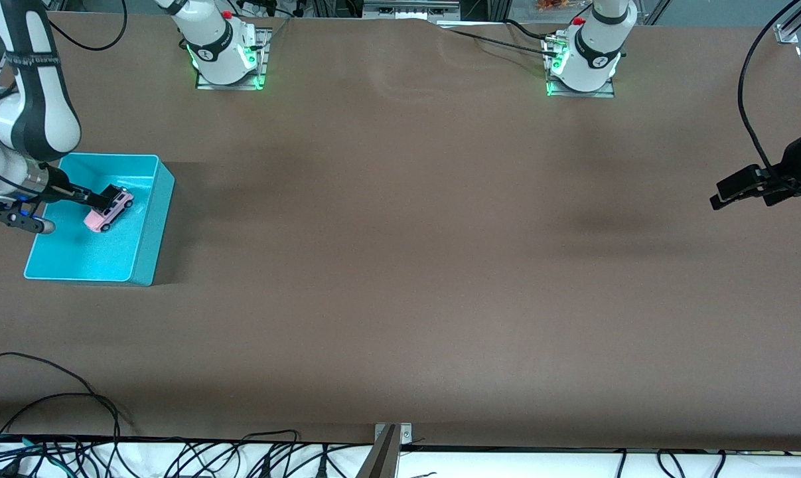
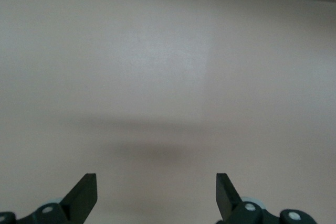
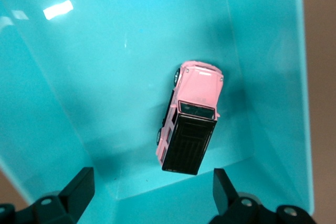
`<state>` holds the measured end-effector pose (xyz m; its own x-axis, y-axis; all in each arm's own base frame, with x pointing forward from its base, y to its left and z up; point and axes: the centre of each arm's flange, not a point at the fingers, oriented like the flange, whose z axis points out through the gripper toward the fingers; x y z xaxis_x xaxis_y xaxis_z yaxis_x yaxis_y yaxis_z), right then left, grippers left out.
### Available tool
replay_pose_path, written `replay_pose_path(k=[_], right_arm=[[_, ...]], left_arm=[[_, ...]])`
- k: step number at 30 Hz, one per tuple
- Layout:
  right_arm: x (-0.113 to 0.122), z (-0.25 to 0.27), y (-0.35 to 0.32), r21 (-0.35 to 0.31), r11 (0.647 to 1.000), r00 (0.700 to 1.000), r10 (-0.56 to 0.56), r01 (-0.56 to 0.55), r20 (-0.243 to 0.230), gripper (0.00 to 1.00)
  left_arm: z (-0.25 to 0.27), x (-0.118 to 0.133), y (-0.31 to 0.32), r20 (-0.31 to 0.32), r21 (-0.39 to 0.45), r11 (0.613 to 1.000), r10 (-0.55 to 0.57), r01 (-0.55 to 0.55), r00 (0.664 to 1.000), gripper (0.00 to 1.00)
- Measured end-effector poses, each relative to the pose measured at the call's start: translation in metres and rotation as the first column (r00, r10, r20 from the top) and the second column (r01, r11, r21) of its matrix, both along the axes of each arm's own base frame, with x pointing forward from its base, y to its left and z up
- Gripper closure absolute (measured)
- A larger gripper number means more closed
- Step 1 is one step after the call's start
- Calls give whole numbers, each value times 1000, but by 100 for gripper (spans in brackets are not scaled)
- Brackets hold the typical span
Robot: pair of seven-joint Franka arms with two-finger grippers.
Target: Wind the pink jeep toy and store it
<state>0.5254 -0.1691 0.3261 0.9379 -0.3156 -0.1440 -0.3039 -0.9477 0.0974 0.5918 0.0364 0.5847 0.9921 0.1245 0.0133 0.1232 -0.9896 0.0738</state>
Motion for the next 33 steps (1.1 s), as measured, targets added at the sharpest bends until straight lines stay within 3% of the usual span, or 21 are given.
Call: replay_pose_path(k=[10,22,33], right_arm=[[0,70,13,8,1000,999,17,-18,47,0],[-4,163,33,34,999,999,36,-36,17,0],[-4,250,53,136,990,999,31,-32,9,0]], left_arm=[[0,0,0,0,0,1000,0,0,1000,0],[0,0,0,0,0,1000,0,0,1000,0],[0,0,0,0,0,1000,0,0,1000,0]])
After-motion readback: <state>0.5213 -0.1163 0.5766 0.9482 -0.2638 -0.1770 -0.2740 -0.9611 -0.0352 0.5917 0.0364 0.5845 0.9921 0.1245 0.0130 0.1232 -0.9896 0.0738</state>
